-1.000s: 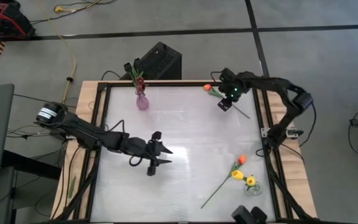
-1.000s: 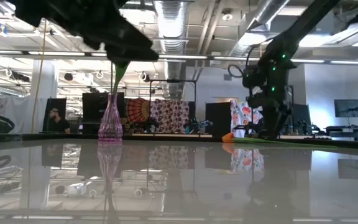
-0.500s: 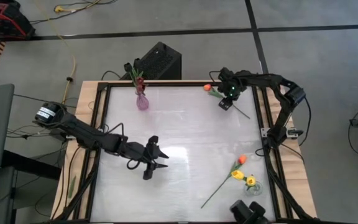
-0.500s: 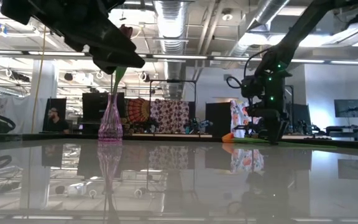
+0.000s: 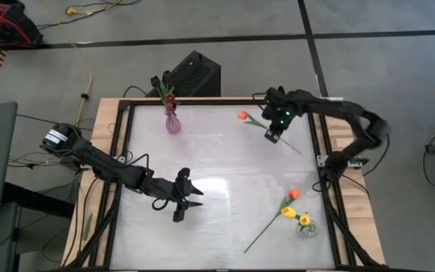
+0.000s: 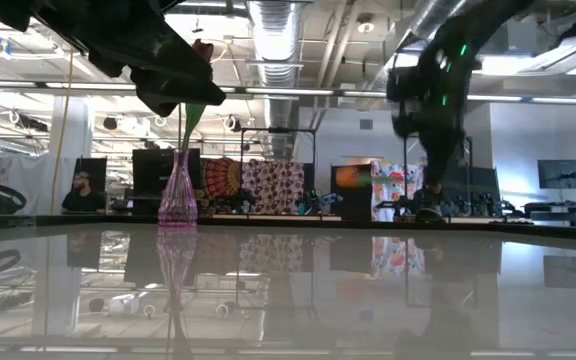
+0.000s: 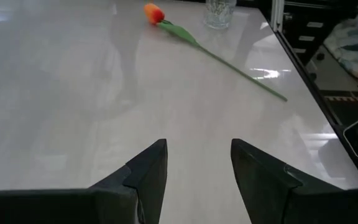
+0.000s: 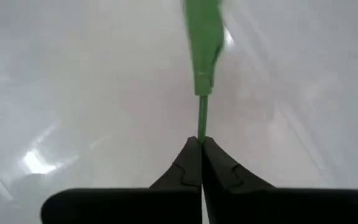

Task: Sort flowers into vase by color
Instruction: Put the top orange flower into the transparent vase

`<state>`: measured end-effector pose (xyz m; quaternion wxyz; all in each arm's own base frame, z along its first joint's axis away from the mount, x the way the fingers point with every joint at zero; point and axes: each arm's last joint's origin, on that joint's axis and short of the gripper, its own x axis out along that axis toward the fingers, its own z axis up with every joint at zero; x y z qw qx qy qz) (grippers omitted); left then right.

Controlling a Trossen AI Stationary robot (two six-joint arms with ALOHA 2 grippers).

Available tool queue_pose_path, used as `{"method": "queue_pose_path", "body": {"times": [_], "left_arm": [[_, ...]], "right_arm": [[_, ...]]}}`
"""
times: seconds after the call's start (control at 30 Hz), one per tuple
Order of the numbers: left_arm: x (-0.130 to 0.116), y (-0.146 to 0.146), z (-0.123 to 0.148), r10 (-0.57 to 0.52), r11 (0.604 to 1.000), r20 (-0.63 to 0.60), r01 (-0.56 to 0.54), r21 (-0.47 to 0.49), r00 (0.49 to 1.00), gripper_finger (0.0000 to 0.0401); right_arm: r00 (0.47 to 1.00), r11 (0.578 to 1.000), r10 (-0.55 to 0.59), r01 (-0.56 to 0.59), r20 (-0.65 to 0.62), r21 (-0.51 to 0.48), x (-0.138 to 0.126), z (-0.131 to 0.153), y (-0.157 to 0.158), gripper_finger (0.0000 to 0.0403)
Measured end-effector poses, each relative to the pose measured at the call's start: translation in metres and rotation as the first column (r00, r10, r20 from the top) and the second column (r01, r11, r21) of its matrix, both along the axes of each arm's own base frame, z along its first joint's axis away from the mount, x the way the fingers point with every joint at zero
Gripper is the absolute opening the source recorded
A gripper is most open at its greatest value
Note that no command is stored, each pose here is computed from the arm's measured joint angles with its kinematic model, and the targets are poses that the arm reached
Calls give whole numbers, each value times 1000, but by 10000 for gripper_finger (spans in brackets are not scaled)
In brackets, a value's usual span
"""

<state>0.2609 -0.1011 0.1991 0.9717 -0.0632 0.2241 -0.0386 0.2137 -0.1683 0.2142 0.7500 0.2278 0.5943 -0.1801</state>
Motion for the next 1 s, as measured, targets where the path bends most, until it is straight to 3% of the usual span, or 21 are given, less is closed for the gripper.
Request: {"method": "queue_pose_path", "body": {"times": [0.23, 0.37, 0.47, 0.63, 0.9, 1.0], "left_arm": [[-4, -9, 0, 3, 1000, 9, -3, 13, 1000, 167], [-6, -14, 1, -12, 1000, 12, 12, 14, 1000, 167], [-8, -18, 1, -29, 999, 12, 28, 14, 1000, 167], [-9, -20, 0, -38, 999, 12, 38, 15, 999, 167], [-11, -24, 0, -50, 999, 11, 50, 15, 999, 167], [-10, -23, 1, -53, 998, 13, 53, 22, 999, 167]], "right_arm": [[967, 986, 129, -101, 219, -135, -12, 75, 90, 18], [959, 972, 84, -19, 269, -235, -51, 104, 138, 19], [924, 969, 30, 66, 380, -237, -82, 119, 165, 19], [842, 980, 27, 84, 539, -180, -112, 130, 198, 19], [791, 979, 137, -17, 597, -202, -130, 121, 250, 19], [764, 974, 136, 15, 631, -228, -137, 114, 267, 19]]}}
